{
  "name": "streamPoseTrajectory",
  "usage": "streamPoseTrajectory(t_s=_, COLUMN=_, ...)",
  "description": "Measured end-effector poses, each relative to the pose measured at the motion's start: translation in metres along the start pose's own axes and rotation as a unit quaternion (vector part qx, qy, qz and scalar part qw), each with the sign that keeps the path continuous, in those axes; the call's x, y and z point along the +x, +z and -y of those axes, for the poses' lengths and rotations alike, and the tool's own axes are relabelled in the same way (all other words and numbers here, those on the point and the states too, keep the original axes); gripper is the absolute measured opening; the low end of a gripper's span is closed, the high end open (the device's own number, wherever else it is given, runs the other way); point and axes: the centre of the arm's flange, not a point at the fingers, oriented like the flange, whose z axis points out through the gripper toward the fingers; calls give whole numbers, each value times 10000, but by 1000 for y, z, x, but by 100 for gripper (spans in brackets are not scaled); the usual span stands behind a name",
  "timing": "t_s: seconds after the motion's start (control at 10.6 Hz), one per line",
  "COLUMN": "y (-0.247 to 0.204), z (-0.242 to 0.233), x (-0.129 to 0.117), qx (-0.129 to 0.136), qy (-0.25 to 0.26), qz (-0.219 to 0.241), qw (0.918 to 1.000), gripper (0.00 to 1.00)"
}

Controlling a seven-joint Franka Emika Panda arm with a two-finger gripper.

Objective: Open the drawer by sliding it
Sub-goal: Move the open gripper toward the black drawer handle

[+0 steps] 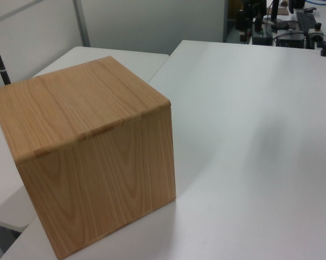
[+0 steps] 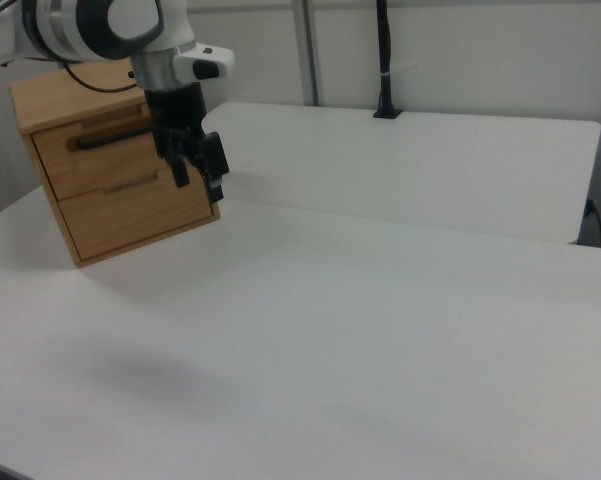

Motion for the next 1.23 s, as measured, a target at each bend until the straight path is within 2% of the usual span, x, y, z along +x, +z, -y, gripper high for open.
streamPoseTrajectory(t_s=0.19, y=-5, z=26, x=1, qx=276, qy=374, qz=-204, qw=9987, gripper=100)
streamPoseTrajectory(t_s=0.47, y=2, z=91, x=-2, qx=486, qy=905, qz=-431, qw=9938, gripper=100)
streamPoseTrajectory(t_s=0.75, y=16, z=165, x=0, qx=895, qy=1602, qz=-827, qw=9795, gripper=100)
streamPoseTrajectory(t_s=0.85, y=20, z=183, x=1, qx=1083, qy=1766, qz=-941, qw=9738, gripper=100)
streamPoseTrajectory(t_s=1.04, y=24, z=208, x=6, qx=1721, qy=1991, qz=-897, qw=9606, gripper=100)
streamPoseTrajectory(t_s=1.23, y=26, z=222, x=17, qx=2242, qy=2150, qz=-801, qw=9471, gripper=100)
